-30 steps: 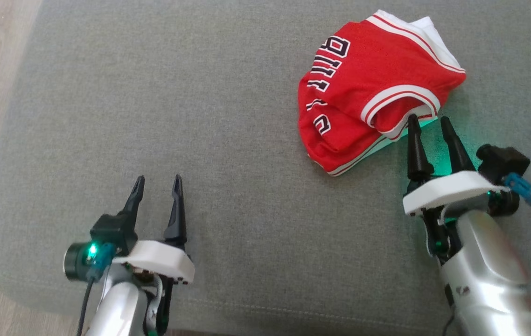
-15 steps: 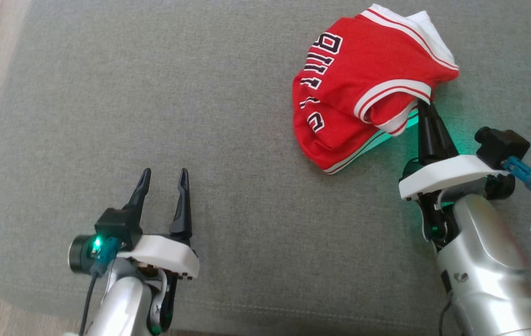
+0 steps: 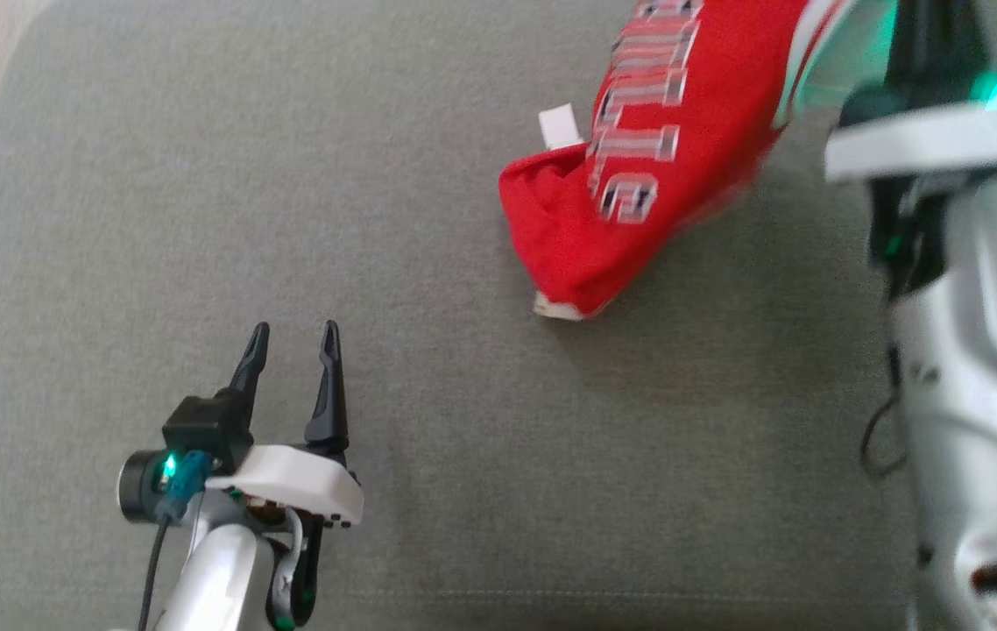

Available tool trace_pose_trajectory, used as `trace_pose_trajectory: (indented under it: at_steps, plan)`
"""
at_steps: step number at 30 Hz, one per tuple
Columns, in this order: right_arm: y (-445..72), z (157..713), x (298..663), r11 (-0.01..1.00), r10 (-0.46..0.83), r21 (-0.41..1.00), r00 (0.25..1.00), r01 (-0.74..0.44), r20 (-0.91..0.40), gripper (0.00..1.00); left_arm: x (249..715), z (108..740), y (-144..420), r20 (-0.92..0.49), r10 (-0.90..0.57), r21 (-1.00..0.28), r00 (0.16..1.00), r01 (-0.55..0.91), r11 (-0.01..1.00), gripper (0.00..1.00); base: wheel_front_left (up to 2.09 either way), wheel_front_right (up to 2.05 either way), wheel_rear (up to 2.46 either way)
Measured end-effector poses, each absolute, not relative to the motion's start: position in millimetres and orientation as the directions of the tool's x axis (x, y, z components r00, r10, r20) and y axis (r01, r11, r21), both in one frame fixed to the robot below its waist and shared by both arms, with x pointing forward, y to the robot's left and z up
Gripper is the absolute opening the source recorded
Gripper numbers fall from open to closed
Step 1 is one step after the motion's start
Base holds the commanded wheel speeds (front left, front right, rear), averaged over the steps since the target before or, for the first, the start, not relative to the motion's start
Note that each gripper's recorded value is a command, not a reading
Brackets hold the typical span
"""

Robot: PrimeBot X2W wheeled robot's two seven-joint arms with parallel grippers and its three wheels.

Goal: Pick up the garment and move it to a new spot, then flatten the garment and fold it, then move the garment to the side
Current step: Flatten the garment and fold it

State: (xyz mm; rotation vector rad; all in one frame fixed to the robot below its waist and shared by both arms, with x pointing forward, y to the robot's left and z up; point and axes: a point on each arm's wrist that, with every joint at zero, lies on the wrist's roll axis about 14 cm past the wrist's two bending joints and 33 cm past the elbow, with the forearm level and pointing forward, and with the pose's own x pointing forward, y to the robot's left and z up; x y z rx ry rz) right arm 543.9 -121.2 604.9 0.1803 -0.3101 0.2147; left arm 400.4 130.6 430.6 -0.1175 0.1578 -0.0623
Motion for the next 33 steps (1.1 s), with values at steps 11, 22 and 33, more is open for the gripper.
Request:
trace_pose_trajectory:
  at_steps: [11, 22, 33]
  plan:
    - [-98.0, 757.1, 545.9, 0.94, 0.341, -0.182, 0.758, -0.29, 0.556, 0.0, 388.6, 434.7, 121.5, -0.151, -0.09, -0.163, 0.984, 0.065, 0.984, 1.0, 0.0, 0.0, 0.0]
    - [0.8, 755.1, 550.7, 0.835, 0.549, -0.301, 0.674, -0.46, 0.494, 0.0, 368.9, 429.0, 134.4, -0.18, -0.049, -0.17, 0.982, 0.018, 0.985, 1.0, 0.0, 0.0, 0.0]
    - [-29.3, 766.4, 593.6, 0.909, 0.413, -0.183, 0.755, -0.374, 0.509, 0.0, 352.2, 423.8, 160.6, -0.207, 0.046, -0.157, 0.977, -0.079, 0.984, 1.0, 0.0, 0.0, 0.0]
